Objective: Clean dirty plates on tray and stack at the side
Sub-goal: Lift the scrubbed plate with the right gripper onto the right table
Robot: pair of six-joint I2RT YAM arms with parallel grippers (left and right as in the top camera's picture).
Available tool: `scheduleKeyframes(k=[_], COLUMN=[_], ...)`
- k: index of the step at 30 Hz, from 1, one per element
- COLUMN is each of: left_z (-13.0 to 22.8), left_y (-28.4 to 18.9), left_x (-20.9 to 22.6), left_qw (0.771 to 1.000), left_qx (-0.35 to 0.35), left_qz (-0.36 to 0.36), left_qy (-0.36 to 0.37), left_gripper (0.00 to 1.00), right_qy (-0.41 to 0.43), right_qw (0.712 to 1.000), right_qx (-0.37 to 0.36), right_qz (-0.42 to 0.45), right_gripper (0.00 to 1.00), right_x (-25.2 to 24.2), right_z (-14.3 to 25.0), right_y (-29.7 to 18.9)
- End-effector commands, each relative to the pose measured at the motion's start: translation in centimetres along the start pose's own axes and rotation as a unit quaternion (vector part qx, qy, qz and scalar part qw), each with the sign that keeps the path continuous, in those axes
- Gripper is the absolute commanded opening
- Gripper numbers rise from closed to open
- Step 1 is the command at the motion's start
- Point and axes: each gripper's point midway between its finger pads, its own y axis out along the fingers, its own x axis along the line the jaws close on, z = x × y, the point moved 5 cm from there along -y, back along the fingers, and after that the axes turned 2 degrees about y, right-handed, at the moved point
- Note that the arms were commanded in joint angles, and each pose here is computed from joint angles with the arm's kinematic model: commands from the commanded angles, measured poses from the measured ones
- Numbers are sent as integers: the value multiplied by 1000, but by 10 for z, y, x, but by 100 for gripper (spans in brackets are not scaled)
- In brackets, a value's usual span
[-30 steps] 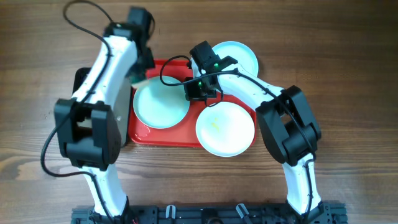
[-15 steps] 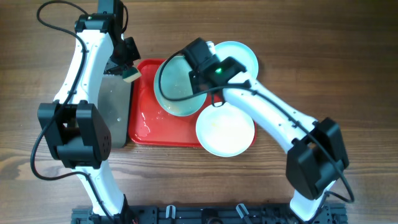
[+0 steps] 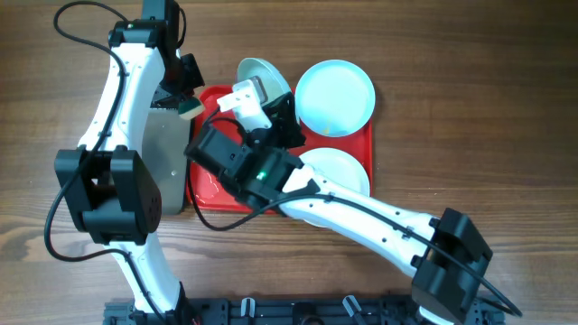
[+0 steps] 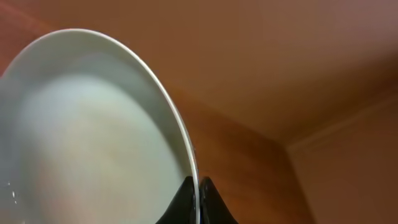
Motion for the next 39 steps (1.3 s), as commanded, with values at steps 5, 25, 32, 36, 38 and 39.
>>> scheduleKeyframes(k=[5, 25, 32, 36, 38, 39], left_z=[-4, -3, 1, 3, 5, 6], left_y=[-8, -8, -8, -9, -9, -9], left_x=[-2, -2, -5, -11, -15, -17], left_qw=[1000, 1000, 1000, 1000, 1000, 999], left_qx=[-11, -8, 3, 3, 3, 3], left_qz=[10, 10, 20, 21, 22, 23], left_qy=[5, 5, 6, 13, 19, 22], left_gripper=[4, 4, 4, 4, 4, 4], right_qy=[-6, 92, 298, 361, 377, 387], right_qw=[998, 823, 744, 773, 775, 770], right_qx=[-30, 241, 327, 389, 429, 443], right_qz=[50, -506, -500, -347, -271, -248], right_gripper=[4, 4, 4, 4, 4, 4], right_x=[-24, 43, -79, -163, -199, -211], right_z=[-22, 44, 98, 170, 213, 231], right_y=[-10, 36, 161, 214, 224, 226])
